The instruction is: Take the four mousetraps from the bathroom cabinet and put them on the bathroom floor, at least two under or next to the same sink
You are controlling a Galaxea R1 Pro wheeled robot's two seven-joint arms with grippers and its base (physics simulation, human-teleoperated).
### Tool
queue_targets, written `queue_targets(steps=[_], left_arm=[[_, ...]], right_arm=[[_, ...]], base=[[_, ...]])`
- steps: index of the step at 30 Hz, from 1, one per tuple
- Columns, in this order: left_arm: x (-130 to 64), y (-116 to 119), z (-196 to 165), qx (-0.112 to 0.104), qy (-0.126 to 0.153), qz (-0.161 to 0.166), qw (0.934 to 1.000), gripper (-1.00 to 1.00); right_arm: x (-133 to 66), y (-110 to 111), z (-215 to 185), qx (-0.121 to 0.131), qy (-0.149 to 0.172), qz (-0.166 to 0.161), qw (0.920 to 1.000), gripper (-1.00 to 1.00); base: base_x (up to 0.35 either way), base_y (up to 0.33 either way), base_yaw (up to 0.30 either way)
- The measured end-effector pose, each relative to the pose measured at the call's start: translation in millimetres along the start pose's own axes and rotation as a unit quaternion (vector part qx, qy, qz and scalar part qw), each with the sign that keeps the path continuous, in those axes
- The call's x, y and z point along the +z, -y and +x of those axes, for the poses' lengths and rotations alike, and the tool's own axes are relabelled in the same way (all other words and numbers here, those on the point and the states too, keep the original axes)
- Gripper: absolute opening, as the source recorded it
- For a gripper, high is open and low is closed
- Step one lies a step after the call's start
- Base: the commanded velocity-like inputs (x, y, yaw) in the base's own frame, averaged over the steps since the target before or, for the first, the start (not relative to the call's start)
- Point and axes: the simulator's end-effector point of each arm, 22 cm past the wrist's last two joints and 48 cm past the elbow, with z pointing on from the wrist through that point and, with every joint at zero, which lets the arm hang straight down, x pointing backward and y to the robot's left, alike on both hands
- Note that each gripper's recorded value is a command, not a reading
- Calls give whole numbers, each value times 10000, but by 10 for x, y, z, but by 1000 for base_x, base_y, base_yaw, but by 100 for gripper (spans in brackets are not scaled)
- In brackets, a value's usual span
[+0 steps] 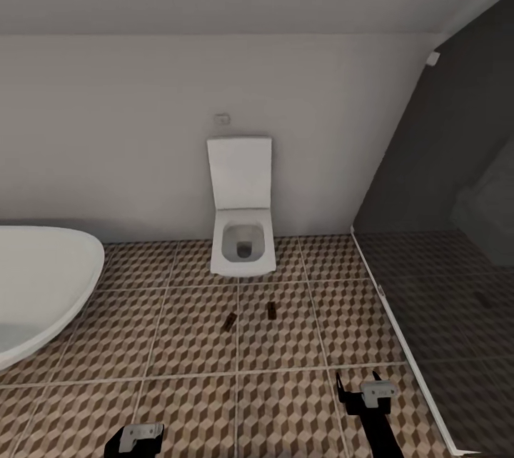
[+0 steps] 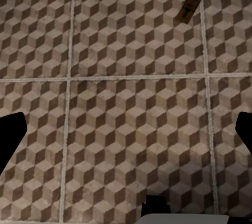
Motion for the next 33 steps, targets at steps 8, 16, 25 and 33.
queue_targets(steps=[8,16,25,33], left_arm=[[-1,-1,-7,-1,7,-2,10000,100],[0,-1,-11,-1,11,-2,10000,100],[-2,-1,-33,-4,35,-2,10000,100],[-8,8,-70,-11,70,3,10000,100]], right_arm=[[0,-17,-9,11,6,-5,10000,100],[0,-10,-11,7,9,-3,10000,100],[2,-12,-37,12,34,-1,10000,100],[6,23,-83,2,76,23,10000,100]], base=[[0,0,96],[0,0,173],[0,0,92],[0,0,165]])
